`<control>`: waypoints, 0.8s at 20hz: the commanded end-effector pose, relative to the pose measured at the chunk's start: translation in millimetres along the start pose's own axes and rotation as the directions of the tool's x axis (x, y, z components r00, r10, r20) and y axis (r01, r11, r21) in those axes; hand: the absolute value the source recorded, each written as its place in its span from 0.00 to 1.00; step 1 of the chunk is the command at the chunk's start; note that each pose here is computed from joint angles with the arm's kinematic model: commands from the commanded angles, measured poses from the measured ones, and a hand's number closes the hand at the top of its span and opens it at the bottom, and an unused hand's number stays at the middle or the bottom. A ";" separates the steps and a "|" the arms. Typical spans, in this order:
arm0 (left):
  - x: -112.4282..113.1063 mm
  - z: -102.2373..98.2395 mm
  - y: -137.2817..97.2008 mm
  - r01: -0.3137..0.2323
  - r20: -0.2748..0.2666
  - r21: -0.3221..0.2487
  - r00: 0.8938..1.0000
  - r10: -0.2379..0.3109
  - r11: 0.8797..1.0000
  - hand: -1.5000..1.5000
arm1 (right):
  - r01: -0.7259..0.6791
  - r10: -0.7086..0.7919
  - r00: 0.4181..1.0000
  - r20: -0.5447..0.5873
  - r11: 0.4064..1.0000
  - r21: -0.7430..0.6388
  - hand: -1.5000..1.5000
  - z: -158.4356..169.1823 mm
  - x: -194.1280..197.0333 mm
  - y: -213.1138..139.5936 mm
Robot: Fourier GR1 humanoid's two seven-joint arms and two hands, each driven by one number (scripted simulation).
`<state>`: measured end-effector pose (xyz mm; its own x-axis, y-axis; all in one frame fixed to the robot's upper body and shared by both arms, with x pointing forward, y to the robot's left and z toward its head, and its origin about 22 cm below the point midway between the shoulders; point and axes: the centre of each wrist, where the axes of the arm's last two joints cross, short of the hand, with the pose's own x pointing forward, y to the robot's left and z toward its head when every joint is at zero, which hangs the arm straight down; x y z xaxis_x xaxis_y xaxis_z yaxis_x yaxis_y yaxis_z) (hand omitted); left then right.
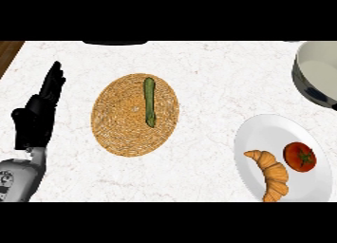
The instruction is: Pick the tomato from the plate and place it in the bowl
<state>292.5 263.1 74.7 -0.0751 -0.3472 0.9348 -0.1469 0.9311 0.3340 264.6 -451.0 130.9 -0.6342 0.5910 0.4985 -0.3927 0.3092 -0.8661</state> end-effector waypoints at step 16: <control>5.8 -6.1 2.2 0.009 0.001 0.009 1.000 -0.009 1.000 0.50 | -0.110 0.141 0.986 -0.089 0.951 0.288 0.00 -62.5 -13.6 82.6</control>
<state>290.9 264.5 79.9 -0.0737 -0.3491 0.9342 -0.1517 0.9298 0.3354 275.6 -402.9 68.6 -0.6257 0.6853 0.3727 -0.4841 0.0335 -0.8743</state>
